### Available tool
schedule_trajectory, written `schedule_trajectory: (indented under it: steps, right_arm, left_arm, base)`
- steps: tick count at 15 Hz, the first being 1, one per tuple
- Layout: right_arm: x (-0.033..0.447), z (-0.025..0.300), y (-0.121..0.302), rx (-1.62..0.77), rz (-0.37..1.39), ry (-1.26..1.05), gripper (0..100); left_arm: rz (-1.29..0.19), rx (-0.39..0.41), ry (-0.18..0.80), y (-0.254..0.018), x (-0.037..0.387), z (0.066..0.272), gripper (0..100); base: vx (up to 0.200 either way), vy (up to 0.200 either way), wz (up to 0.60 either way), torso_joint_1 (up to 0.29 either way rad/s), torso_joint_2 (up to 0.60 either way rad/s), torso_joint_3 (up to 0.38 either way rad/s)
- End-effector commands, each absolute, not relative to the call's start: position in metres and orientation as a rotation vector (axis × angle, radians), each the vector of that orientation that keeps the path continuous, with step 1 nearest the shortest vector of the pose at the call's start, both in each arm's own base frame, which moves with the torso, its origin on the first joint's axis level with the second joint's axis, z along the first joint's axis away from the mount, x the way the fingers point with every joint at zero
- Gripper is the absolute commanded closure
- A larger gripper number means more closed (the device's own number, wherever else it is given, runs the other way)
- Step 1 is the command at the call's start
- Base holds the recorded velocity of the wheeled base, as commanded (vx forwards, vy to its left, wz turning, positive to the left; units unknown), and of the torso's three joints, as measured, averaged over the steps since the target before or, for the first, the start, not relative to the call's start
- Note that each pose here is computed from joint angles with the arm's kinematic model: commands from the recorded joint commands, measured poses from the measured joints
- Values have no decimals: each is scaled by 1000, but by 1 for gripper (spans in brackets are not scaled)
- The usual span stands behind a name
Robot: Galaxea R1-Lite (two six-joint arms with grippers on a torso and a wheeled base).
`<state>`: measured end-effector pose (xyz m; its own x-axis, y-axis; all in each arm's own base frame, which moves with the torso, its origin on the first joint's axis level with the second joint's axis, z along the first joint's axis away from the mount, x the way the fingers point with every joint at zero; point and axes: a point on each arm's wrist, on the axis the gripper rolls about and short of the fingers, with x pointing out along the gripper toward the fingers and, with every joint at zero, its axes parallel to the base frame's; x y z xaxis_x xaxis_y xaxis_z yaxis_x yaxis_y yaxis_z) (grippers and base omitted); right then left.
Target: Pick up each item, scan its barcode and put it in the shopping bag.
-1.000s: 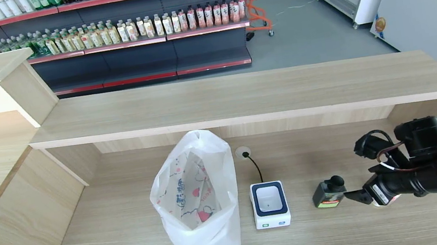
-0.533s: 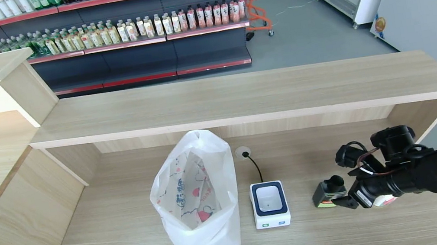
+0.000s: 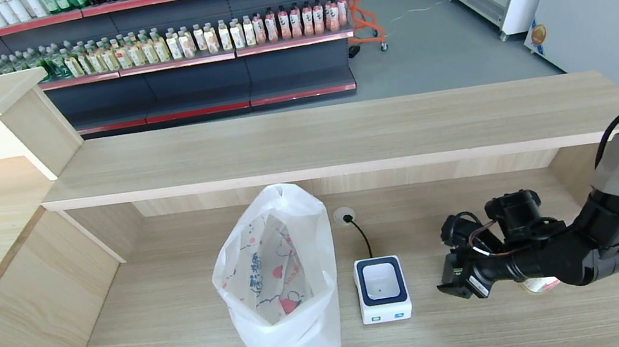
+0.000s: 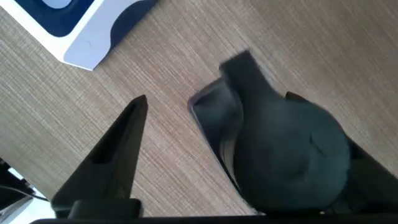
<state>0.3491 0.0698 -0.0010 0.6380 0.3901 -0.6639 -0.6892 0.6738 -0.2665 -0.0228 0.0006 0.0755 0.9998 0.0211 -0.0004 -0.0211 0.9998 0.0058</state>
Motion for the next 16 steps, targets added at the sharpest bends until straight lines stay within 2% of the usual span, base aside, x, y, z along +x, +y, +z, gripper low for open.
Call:
schedule_trajectory:
  steps: [1, 3, 6, 10, 11, 12, 13, 16]
  right_arm:
    - [344, -14, 71, -536, 662, 639, 100]
    - [344, -14, 71, -533, 661, 639, 100]
    - [349, 11, 85, -461, 642, 551, 100]
    - [323, 85, 89, -236, 577, 428, 100]
    - [293, 123, 80, -169, 549, 351, 100]
    - [275, 138, 73, -172, 540, 307, 100]
    - [255, 149, 68, -204, 537, 263, 100]
    - [211, 146, 51, -736, 577, 100, 100]
  left_arm:
    - [21, 6, 0, 1, -23, 75, 0]
    - [21, 6, 0, 1, -23, 75, 0]
    - [20, 6, 0, 1, -23, 75, 0]
    - [21, 6, 0, 1, -23, 75, 0]
    - [21, 6, 0, 1, -23, 75, 0]
    - [21, 6, 0, 1, -23, 75, 0]
    - [21, 6, 0, 1, -23, 75, 0]
    - [21, 6, 0, 1, -23, 75, 0]
  base:
    - [0, 0, 0, 0, 0, 0]
    - [0, 0, 0, 0, 0, 0]
    - [0, 0, 0, 0, 0, 0]
    - [0, 0, 0, 0, 0, 0]
    - [0, 0, 0, 0, 0, 0]
    - [0, 0, 0, 0, 0, 0]
    - [0, 0, 0, 0, 0, 0]
    - [0, 0, 0, 0, 0, 0]
